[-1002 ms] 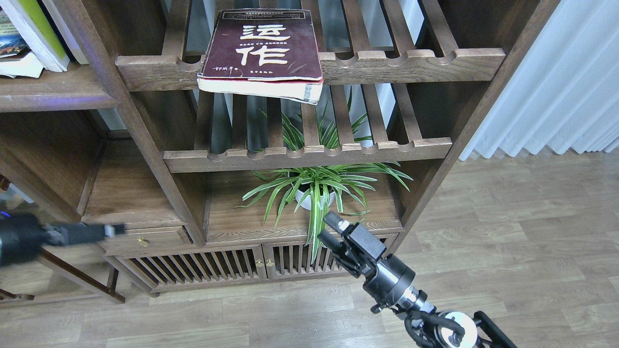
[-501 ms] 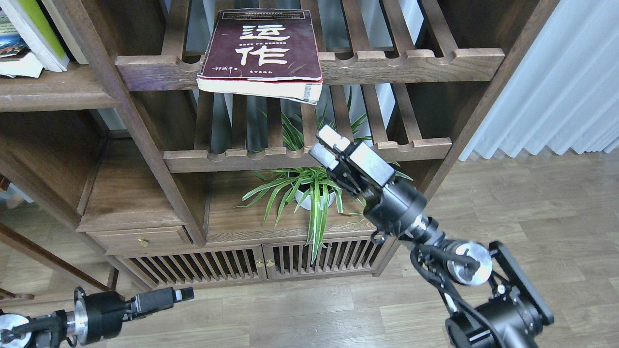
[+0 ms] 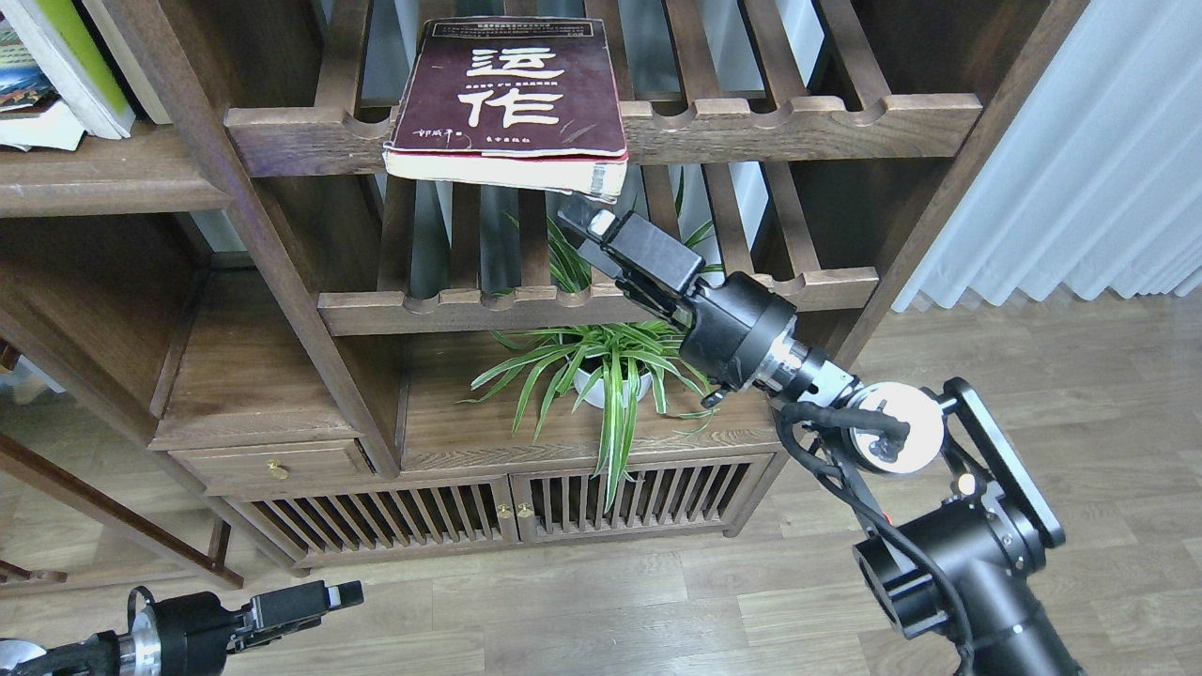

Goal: Organize books on shelf
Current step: 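Reach the right gripper up to the maroon book on the top shelf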

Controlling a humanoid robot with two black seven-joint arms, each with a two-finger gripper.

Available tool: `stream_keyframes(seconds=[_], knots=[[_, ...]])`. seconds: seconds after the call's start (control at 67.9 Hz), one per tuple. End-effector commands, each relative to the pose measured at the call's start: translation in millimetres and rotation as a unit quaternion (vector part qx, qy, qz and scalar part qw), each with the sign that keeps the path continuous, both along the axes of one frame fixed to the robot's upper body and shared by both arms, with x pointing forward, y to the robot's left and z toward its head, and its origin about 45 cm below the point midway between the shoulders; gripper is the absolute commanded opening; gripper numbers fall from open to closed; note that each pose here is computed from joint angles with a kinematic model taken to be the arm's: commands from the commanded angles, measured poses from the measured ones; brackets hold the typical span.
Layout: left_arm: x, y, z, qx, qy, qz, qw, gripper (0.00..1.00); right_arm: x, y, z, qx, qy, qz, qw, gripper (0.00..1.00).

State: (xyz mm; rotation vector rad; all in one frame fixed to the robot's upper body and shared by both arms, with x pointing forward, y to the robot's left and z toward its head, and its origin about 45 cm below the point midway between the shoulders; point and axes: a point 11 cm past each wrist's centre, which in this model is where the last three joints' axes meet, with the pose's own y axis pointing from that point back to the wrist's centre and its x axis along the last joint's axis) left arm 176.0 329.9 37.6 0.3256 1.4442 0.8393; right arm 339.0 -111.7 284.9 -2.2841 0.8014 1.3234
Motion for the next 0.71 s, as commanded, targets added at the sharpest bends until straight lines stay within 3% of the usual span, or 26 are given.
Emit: stream_keyframes(seconds=[0.0,0.692], knots=[[-2,3,-2,0.004,0.003,0.004,1.0,1.0,8,3,11,-0.01,-0.001,-0.006,1.0,0.92],[-5,16,-5,0.015,0.007,0.021,1.0,1.0,40,4,32,-0.058,0.028,-0.054,0.996,0.91]])
